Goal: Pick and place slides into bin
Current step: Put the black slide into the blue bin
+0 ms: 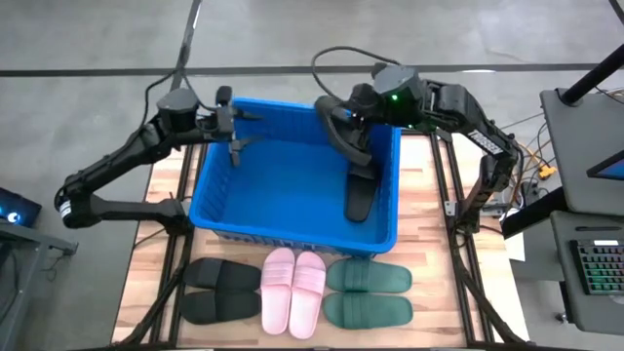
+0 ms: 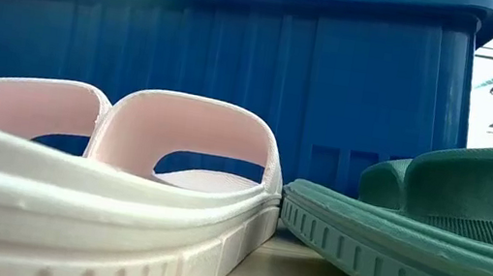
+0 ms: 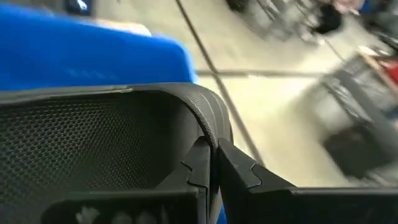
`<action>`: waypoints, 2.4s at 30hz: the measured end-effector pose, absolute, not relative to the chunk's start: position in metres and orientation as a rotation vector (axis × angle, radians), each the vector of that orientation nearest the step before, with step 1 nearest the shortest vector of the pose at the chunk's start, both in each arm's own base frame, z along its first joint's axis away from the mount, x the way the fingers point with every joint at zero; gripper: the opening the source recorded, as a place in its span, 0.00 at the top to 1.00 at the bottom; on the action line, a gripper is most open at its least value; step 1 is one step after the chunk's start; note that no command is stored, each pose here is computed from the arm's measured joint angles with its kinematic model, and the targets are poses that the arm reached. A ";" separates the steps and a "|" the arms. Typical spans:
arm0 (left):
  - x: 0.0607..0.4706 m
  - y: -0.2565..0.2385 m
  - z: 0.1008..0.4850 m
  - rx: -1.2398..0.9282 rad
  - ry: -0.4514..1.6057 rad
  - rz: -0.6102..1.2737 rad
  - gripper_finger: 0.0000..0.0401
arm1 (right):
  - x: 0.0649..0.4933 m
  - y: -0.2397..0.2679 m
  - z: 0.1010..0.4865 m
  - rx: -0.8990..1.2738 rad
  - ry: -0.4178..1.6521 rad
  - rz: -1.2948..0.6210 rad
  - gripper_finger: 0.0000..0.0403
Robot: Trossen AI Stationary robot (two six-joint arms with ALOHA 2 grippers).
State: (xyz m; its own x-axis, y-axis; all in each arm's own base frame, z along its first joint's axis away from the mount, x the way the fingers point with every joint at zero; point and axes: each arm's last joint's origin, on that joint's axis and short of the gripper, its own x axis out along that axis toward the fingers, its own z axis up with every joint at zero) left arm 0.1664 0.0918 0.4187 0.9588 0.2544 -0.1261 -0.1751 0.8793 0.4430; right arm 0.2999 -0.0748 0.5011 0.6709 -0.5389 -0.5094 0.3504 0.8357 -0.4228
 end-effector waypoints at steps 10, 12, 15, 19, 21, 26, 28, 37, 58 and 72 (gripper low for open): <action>0.149 0.087 0.437 0.117 0.006 0.270 0.58 | 0.322 -0.072 0.461 -0.411 0.937 -0.720 0.98; 0.149 0.087 0.437 0.081 -0.003 0.269 0.58 | 0.330 -0.070 0.447 -0.469 1.012 -0.757 0.98; 0.148 0.087 0.437 0.064 -0.005 0.275 0.58 | 0.340 -0.068 0.424 -0.527 1.115 -0.783 0.98; 0.147 0.087 0.436 0.062 0.001 0.282 0.58 | 0.343 -0.062 0.400 -0.513 1.185 -0.785 0.98; 0.147 0.087 0.435 0.060 0.004 0.285 0.58 | 0.342 -0.059 0.389 -0.516 1.220 -0.781 0.98; 0.144 0.088 0.436 0.071 0.000 0.301 0.58 | 0.333 -0.053 0.381 -0.441 1.179 -0.796 0.98; 0.145 0.090 0.435 0.068 0.005 0.310 0.58 | 0.329 -0.049 0.388 -0.361 1.074 -0.784 0.98; 0.148 0.093 0.433 0.059 0.018 0.315 0.58 | 0.322 -0.032 0.392 -0.308 0.532 -0.636 0.98; 0.160 0.102 0.424 0.038 0.070 0.320 0.58 | 0.299 -0.047 0.326 -0.478 0.922 -0.884 0.98; 0.162 0.105 0.423 0.039 0.069 0.327 0.58 | 0.301 -0.049 0.259 -0.523 1.205 -0.757 0.98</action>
